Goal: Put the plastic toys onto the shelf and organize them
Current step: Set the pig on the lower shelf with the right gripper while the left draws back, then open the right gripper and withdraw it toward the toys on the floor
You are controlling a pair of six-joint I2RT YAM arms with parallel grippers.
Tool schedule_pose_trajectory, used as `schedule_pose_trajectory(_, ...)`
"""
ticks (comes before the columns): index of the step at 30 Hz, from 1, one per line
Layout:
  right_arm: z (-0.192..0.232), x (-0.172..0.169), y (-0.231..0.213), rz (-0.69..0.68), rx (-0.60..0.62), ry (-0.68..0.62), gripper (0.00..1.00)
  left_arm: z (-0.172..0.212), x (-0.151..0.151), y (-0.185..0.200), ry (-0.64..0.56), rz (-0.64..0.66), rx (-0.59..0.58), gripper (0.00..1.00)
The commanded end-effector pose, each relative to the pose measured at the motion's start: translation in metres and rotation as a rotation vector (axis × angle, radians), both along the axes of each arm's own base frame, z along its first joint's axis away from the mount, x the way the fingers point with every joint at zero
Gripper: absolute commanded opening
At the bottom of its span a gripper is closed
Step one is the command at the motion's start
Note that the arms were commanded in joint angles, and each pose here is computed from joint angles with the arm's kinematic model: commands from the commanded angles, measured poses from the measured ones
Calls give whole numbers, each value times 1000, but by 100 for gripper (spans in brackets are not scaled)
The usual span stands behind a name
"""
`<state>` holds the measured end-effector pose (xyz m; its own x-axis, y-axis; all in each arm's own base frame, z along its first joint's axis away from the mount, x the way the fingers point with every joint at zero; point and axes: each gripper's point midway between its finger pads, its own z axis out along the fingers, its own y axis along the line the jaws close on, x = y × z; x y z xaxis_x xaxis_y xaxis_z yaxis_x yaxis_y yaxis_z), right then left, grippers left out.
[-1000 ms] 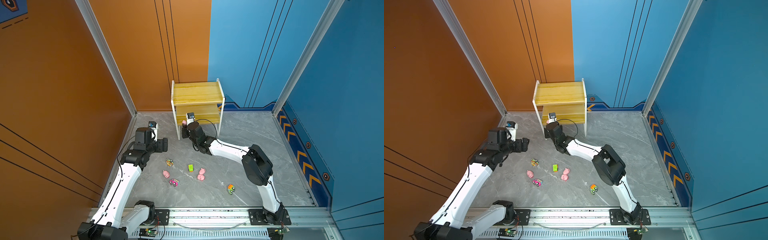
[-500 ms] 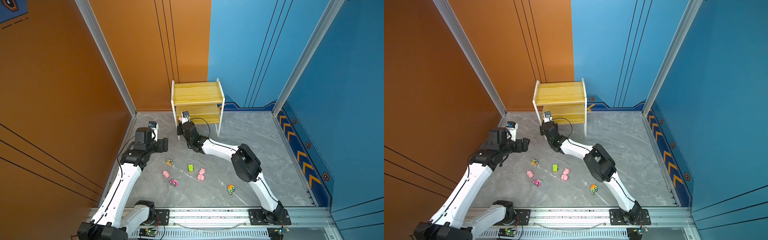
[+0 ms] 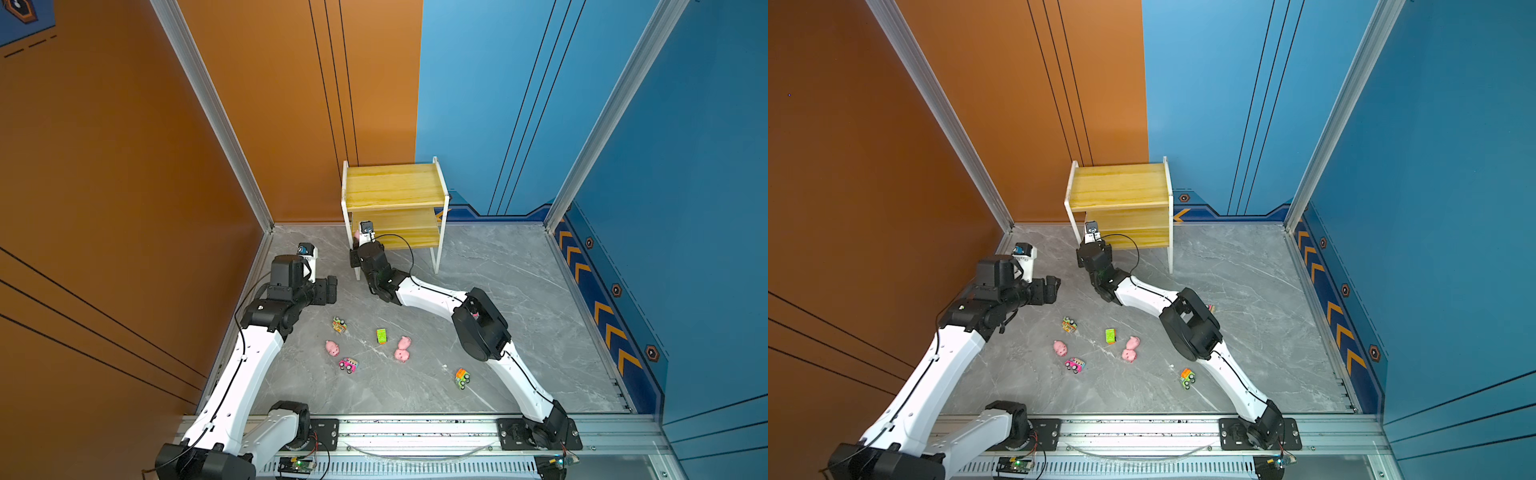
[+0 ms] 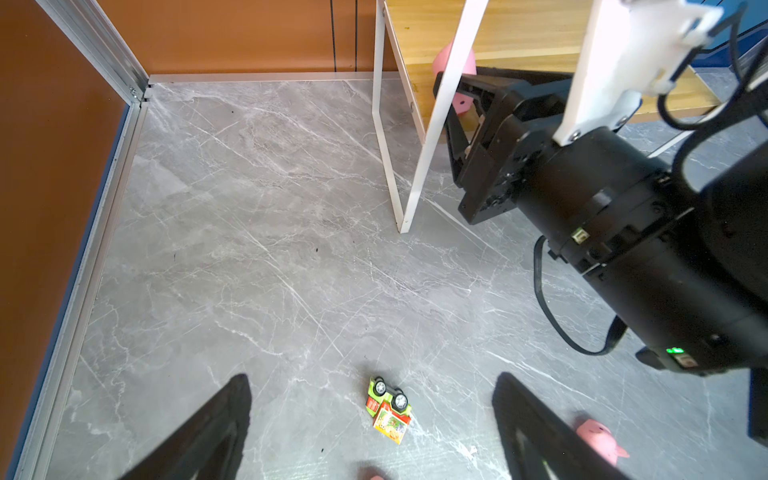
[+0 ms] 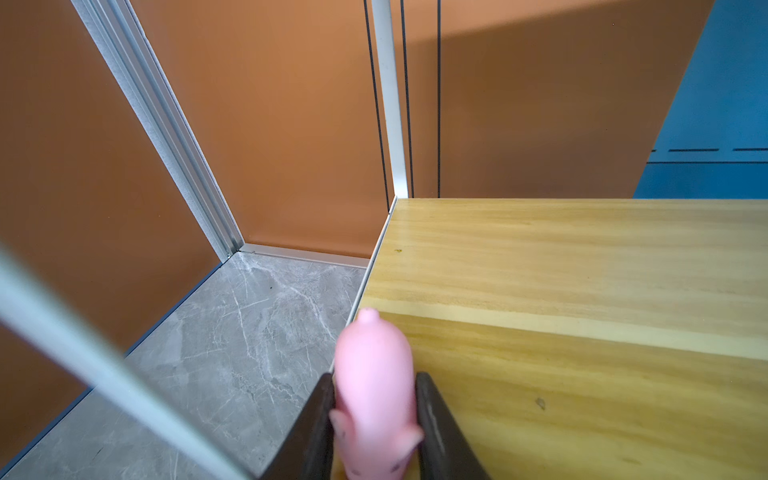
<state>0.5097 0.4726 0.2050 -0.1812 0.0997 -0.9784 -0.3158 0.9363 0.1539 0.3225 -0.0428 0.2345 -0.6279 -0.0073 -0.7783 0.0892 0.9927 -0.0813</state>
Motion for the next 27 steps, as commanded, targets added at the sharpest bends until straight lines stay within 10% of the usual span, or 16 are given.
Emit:
schedule_pose_trajectory(1, -12, 9, -4, -36, -22, 24, 34, 4, 2, -4, -11, -8, -27, 92)
schedule_pose_trajectory(27, 42, -43, -34, 69, -56, -46, 85, 1, 3, -7, -3, -17, -31, 92)
